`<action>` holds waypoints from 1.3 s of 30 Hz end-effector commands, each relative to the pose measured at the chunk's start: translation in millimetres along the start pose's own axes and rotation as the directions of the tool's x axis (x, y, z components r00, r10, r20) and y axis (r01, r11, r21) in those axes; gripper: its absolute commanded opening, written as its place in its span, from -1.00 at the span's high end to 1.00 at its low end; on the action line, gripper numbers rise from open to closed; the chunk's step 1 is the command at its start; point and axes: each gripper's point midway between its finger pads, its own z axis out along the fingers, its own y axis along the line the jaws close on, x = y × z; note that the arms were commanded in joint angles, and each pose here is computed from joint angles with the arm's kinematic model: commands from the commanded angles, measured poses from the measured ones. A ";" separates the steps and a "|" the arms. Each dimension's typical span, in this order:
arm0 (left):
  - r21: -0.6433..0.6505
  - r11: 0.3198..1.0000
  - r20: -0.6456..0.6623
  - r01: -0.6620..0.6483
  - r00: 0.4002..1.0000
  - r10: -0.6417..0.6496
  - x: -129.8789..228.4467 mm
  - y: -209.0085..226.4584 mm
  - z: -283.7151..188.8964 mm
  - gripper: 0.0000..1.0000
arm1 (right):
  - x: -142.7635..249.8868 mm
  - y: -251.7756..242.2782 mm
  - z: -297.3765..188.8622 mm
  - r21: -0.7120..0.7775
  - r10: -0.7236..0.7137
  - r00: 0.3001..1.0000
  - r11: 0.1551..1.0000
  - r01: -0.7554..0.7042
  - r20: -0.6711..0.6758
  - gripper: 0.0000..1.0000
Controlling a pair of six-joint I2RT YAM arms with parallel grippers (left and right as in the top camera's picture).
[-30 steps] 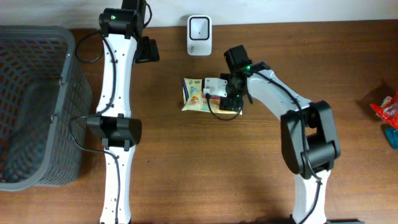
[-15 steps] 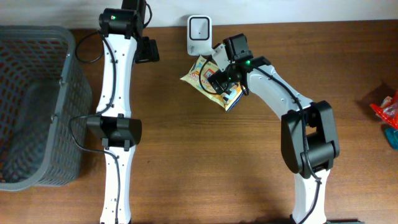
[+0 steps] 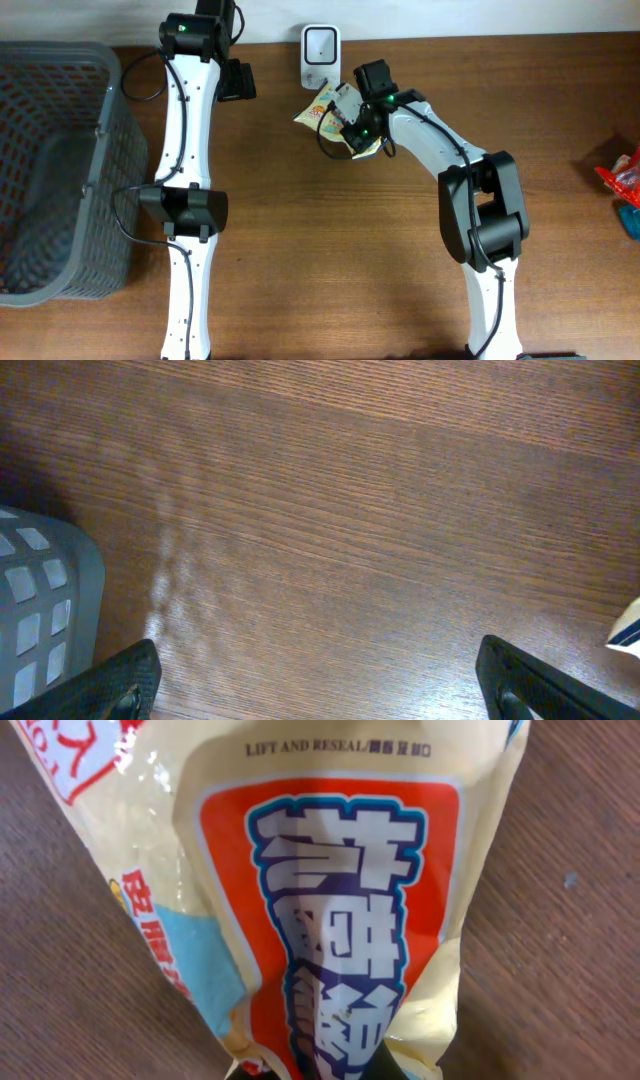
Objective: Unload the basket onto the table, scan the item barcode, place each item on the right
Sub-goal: 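Hold the wet-wipes pack up to the scanner with the right gripper, then carry the wet-wipes pack to the right table edge and release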
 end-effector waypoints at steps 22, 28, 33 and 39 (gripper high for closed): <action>0.002 1.000 -0.006 0.002 1.000 -0.002 1.1 -0.6 1.5 -0.98 | -154.2 -35.0 -39.5 -0.045 0.408 0.735 0.887 -0.459 0.542 0.92; 0.002 1.000 -0.006 0.002 1.000 -0.002 1.1 -0.6 1.5 -0.98 | -153.1 -82.8 -117.4 0.086 0.392 0.675 0.825 -0.559 0.625 0.92; 0.002 1.000 -0.006 0.002 1.000 -0.002 1.1 -0.6 1.5 -0.98 | 12.3 -237.1 -245.6 0.381 0.555 0.592 0.457 -0.804 0.585 0.92; 0.002 1.000 -0.006 0.002 1.000 -0.002 1.1 -0.6 1.5 -0.99 | 279.8 -320.5 -268.6 0.452 0.854 0.179 -0.073 -0.889 0.489 0.92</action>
